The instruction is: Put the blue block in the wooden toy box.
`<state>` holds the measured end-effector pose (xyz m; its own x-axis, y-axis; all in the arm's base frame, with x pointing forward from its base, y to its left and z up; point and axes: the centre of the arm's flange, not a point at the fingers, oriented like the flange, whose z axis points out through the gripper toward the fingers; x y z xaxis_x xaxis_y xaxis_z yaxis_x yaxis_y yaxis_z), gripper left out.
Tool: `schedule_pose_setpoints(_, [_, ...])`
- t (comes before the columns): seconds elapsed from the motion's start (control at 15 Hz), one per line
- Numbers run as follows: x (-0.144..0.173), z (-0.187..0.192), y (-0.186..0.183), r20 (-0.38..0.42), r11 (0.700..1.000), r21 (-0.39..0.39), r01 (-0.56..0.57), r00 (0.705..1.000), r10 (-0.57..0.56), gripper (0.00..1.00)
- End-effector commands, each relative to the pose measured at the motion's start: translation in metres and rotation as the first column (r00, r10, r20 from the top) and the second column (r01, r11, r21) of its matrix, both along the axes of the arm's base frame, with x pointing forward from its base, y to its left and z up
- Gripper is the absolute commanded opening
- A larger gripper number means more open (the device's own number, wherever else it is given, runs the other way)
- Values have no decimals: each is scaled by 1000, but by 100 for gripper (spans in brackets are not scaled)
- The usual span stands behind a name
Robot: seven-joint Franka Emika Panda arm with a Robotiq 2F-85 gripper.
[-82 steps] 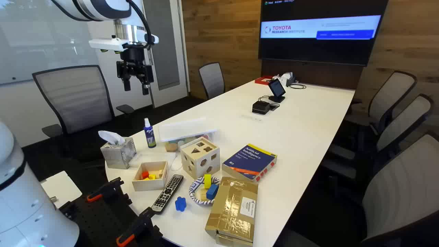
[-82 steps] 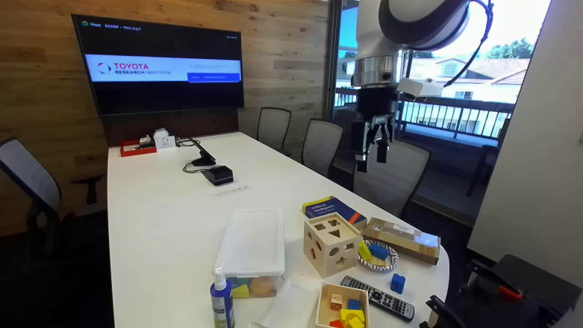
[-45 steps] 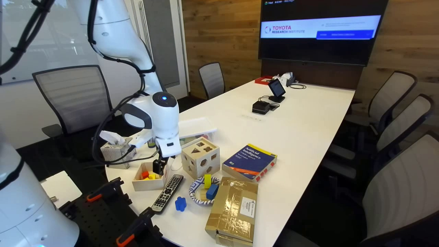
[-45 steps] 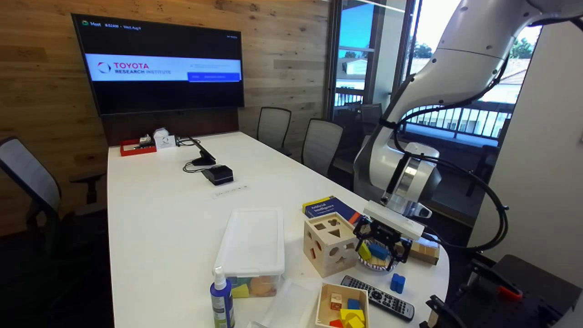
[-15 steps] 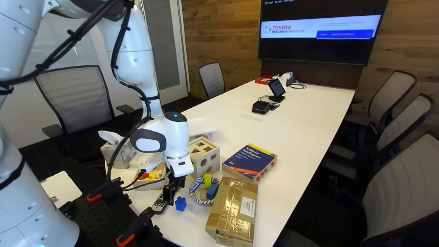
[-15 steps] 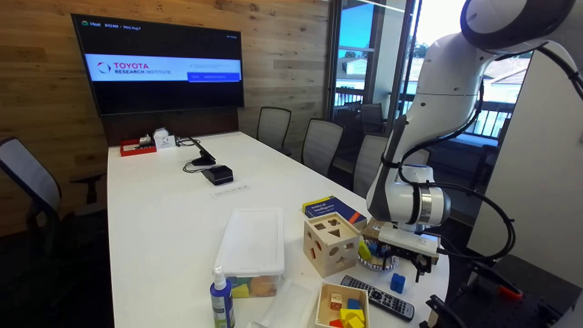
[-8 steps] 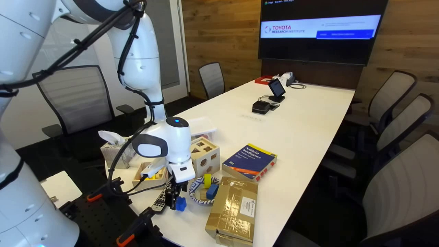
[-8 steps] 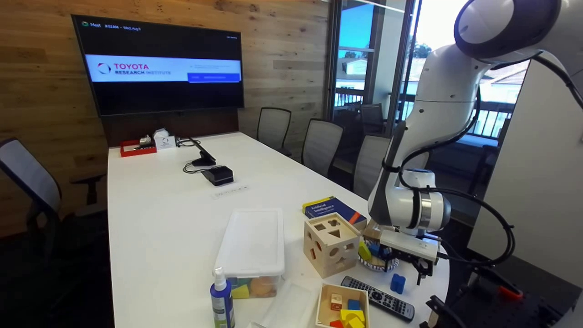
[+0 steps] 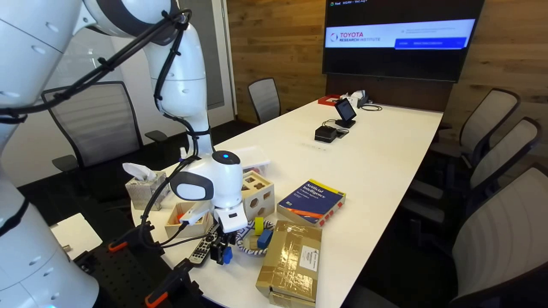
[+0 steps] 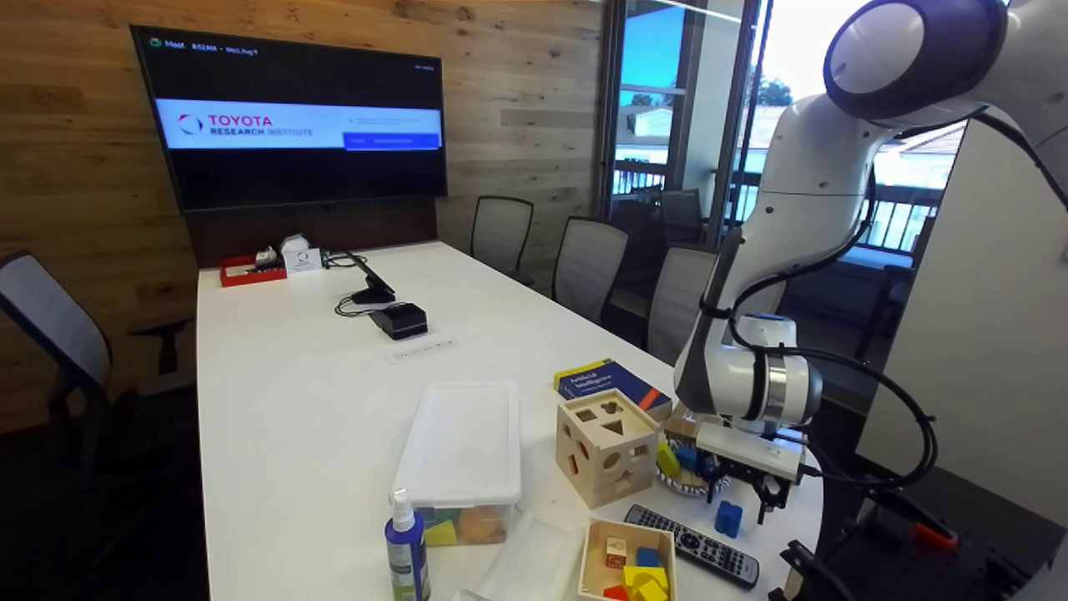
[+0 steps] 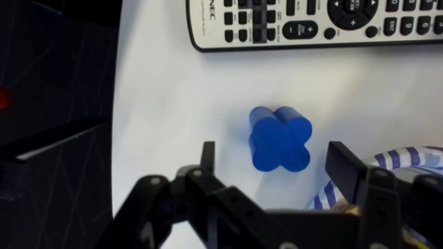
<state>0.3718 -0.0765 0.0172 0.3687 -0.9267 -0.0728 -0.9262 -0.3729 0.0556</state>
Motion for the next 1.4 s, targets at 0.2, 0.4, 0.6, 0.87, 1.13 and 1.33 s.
schedule_pose_setpoints(0.2, [-3,-3,2,24,1000,-20,-20,1000,21,30])
schedule_pose_setpoints(0.4, [-1,-1,4,30,999,-20,-29,999,29,15])
schedule_pose_setpoints(0.6, [4,13,7,31,999,-14,-44,999,44,15])
schedule_pose_setpoints(0.87, [17,51,10,30,993,-20,-115,993,116,15])
schedule_pose_setpoints(1.13, [47,96,4,26,960,-32,-279,960,280,15])
schedule_pose_setpoints(1.33, [84,135,-4,10,891,-35,-452,892,453,15])
